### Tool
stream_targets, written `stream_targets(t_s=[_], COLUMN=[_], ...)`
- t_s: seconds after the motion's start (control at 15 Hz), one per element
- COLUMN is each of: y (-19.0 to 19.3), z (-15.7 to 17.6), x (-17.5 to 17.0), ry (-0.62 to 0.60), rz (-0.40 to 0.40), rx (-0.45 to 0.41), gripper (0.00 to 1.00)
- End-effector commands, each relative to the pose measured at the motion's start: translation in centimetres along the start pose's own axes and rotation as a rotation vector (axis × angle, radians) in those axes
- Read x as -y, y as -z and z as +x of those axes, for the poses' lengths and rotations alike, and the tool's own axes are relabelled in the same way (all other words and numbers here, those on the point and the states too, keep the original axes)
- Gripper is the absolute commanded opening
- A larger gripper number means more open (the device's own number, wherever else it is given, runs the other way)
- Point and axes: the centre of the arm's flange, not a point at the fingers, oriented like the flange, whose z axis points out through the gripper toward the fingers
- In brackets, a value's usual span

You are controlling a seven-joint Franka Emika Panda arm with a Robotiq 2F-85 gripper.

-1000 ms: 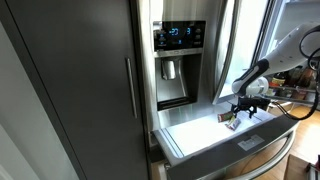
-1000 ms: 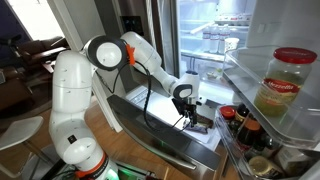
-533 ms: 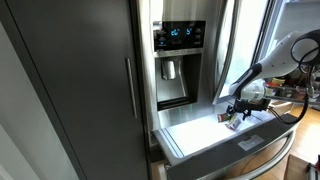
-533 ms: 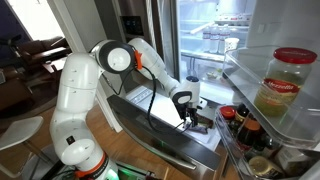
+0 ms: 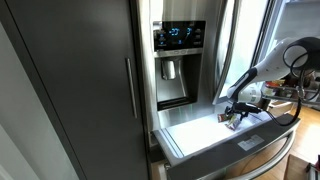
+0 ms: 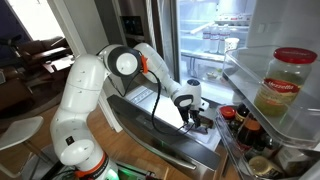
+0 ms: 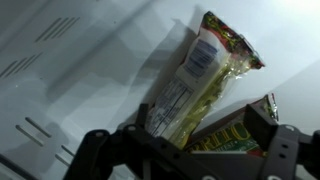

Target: Move the two food packs to the upper fridge

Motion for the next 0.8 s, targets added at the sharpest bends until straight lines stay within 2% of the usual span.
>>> stream_targets(t_s=[0.0, 0.53, 0.6, 0.73], y=[-1.5, -0.2, -0.2, -0.1], z=[0.8, 1.5, 1.6, 1.6], x=[-0.4, -0.8, -0.8, -0.9], ry=[-0.007, -0.008, -0.010, -0.013], rz=[0.006, -0.002, -0.005, -0.010], rx=[-0.007, 0.003, 0.003, 0.016], gripper=[0.65, 0.04, 0.00, 0.00])
